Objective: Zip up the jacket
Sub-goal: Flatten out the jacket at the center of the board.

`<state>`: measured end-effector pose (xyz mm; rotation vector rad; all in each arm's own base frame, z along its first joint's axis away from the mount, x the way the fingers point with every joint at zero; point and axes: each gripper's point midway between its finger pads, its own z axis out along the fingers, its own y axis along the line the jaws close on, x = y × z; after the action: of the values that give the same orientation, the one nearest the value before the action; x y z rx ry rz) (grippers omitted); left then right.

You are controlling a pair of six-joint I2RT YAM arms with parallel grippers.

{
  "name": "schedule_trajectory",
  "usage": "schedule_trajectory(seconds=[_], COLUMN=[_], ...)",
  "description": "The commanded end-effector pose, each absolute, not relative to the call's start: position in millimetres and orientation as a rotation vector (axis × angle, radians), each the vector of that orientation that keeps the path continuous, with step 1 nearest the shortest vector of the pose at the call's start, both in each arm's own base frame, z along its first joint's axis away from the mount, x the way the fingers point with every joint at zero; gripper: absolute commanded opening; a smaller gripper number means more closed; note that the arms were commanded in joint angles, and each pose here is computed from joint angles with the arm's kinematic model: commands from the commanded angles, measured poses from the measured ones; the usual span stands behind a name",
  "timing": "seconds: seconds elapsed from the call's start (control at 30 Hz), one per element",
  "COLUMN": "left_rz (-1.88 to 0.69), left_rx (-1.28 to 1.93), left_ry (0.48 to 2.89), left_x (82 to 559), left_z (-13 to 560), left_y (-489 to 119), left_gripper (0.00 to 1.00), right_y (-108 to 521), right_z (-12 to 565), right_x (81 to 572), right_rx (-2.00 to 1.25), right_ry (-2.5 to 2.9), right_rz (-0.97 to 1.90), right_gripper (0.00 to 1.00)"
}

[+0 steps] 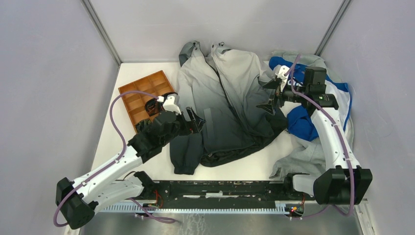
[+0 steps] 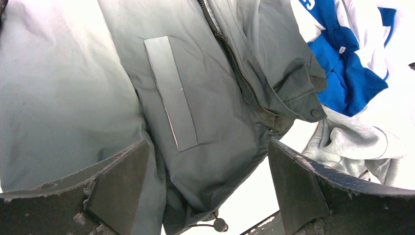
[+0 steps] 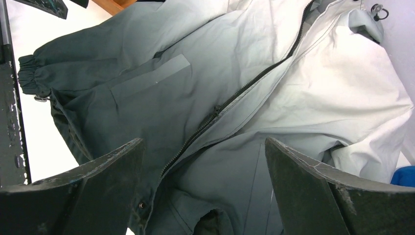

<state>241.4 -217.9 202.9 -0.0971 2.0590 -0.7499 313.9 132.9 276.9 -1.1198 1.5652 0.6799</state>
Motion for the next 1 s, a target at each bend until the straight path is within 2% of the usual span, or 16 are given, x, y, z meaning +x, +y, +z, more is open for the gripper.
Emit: schedule_trajectory(seconds=[0.0,0.97], left_rz=[-0.794,-0.788], left_rx=[-0.138,-0.144], left_ry=[2.005,2.013], left_x=[244,248], left_z=[216,209], left_y=[-218,-218], left_gripper=[0.97,0.97], right_y=[131,112], right_z=[273,234], right_x=[318,329], right_rx=[-1.107,-1.159], right_ry=[1.576,1.672], right_rz=[0.672,0.523], right_gripper=[0.98,0.98])
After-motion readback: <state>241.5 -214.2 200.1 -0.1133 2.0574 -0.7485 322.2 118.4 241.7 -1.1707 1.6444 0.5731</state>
